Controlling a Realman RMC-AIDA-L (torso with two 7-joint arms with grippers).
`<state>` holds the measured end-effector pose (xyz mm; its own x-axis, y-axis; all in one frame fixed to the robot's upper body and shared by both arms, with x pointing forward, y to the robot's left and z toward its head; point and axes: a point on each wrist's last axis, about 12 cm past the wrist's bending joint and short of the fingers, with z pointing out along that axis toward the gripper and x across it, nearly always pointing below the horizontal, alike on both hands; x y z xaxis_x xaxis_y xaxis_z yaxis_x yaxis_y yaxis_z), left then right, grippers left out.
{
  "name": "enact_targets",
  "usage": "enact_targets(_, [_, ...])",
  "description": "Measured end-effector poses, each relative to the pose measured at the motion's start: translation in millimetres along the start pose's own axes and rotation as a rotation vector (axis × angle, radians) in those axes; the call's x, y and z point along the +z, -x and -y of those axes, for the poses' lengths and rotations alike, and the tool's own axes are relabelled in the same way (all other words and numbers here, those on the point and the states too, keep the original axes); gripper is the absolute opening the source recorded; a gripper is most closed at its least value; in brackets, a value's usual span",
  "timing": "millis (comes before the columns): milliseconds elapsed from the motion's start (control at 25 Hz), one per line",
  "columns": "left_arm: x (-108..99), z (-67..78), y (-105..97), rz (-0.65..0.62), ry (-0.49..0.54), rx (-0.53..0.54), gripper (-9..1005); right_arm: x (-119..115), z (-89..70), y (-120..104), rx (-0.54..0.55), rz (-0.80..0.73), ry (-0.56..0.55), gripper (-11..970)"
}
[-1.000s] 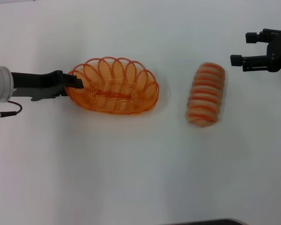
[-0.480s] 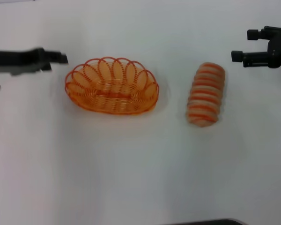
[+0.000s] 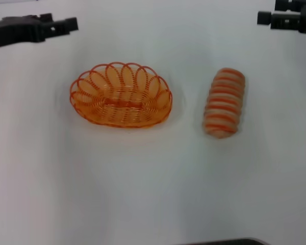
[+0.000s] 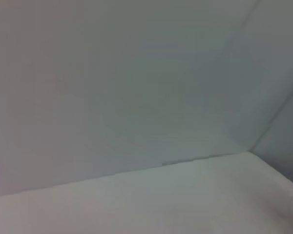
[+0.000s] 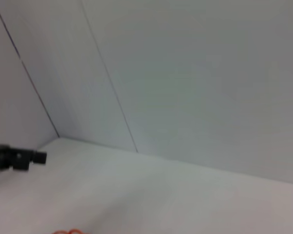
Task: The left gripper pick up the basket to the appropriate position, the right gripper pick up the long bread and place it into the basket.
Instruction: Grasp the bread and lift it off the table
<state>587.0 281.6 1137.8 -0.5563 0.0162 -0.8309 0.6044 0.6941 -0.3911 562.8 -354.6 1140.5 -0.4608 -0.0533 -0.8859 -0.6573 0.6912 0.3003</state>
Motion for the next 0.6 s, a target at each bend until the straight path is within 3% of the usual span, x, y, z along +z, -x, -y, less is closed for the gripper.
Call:
enact_targets(240, [-10.2, 14.6, -14.2, 0.028, -0.244, 0.242, 839, -7.5, -1.4, 3.5, 0.034, 0.129, 0.000, 930])
enact_targets(400, [-26.4, 20.1, -17.1, -0.009, -0.380, 0.301, 839, -9.7, -0.9, 2.6, 0.088, 0.152, 0.001, 931])
enact_targets(600, [-30.4, 24.1, -24.0, -0.092, -0.456, 0.330, 839, -12.5, 0.8, 7.5, 0.158, 0.133, 0.021, 934])
